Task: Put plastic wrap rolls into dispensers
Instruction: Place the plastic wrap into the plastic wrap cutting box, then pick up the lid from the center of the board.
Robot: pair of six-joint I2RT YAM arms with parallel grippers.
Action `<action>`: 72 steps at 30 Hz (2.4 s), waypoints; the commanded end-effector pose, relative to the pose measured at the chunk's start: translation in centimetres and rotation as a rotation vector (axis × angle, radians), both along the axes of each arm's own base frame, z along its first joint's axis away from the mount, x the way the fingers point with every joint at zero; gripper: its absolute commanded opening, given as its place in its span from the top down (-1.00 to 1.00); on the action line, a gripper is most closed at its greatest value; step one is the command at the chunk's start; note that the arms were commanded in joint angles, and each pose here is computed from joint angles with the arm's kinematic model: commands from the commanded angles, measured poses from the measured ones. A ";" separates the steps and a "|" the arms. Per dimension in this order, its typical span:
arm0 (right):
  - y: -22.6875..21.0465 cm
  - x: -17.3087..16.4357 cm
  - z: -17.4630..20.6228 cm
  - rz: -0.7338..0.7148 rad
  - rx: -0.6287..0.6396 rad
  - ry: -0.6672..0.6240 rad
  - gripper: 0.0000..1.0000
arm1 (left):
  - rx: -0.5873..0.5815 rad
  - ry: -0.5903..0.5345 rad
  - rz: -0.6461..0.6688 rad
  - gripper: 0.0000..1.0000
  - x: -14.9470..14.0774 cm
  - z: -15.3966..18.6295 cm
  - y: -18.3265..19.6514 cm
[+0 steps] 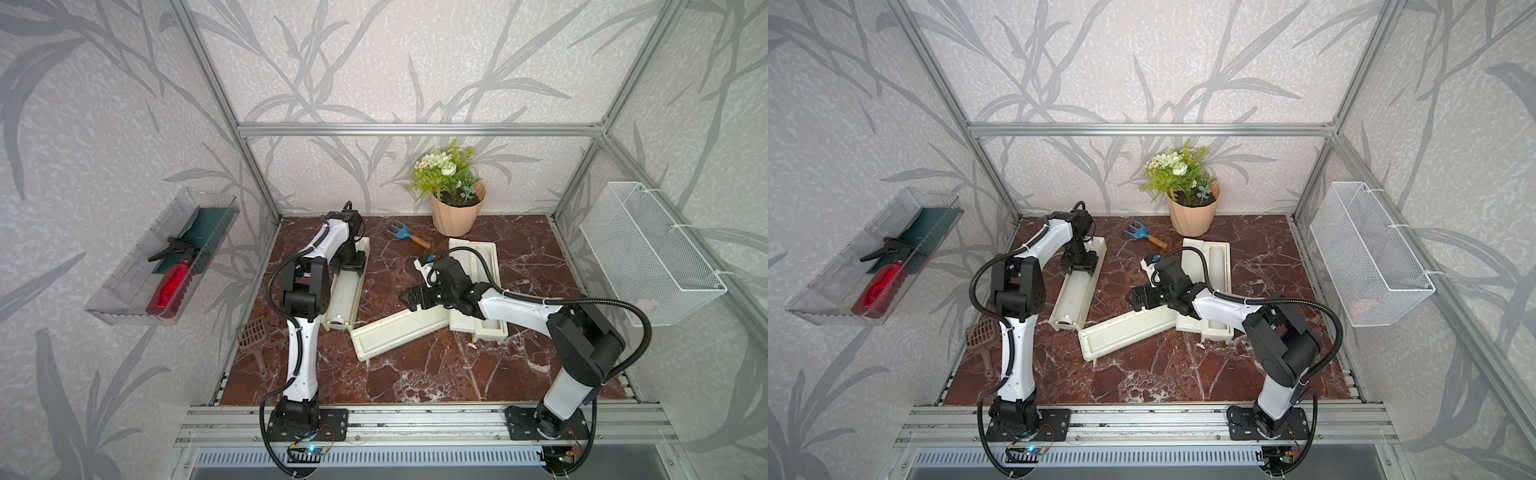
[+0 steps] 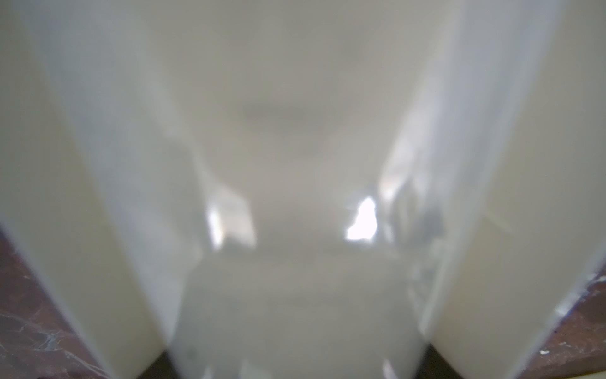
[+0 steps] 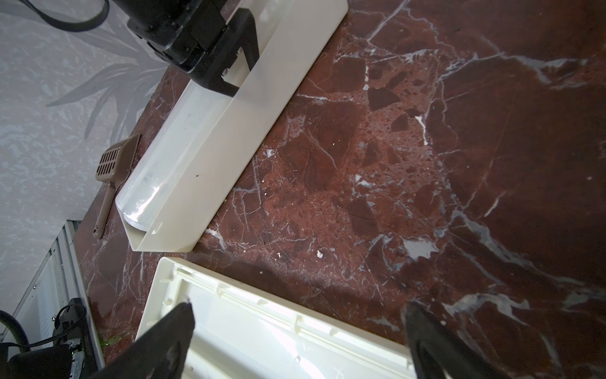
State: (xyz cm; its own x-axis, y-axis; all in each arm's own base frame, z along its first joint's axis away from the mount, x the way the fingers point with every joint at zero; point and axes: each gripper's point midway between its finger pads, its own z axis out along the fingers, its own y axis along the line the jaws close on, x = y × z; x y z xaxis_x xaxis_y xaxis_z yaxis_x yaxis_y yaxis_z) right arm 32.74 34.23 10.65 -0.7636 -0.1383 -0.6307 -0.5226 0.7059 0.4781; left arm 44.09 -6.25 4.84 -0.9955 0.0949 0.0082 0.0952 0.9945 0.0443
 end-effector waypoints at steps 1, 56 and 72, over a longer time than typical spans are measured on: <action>-0.3 0.0 1.9 0.000 0.005 -0.052 -0.99 | 0.039 -0.070 -0.015 -0.64 0.1 3.2 0.2; -19.0 -1.5 10.1 -0.331 -0.121 -0.287 -0.99 | -0.232 -0.057 -0.839 0.56 -12.7 -4.6 -19.7; -17.9 -0.5 9.2 -0.295 -0.108 -0.275 -0.99 | -0.200 -0.220 -0.766 0.98 -10.1 1.5 -19.3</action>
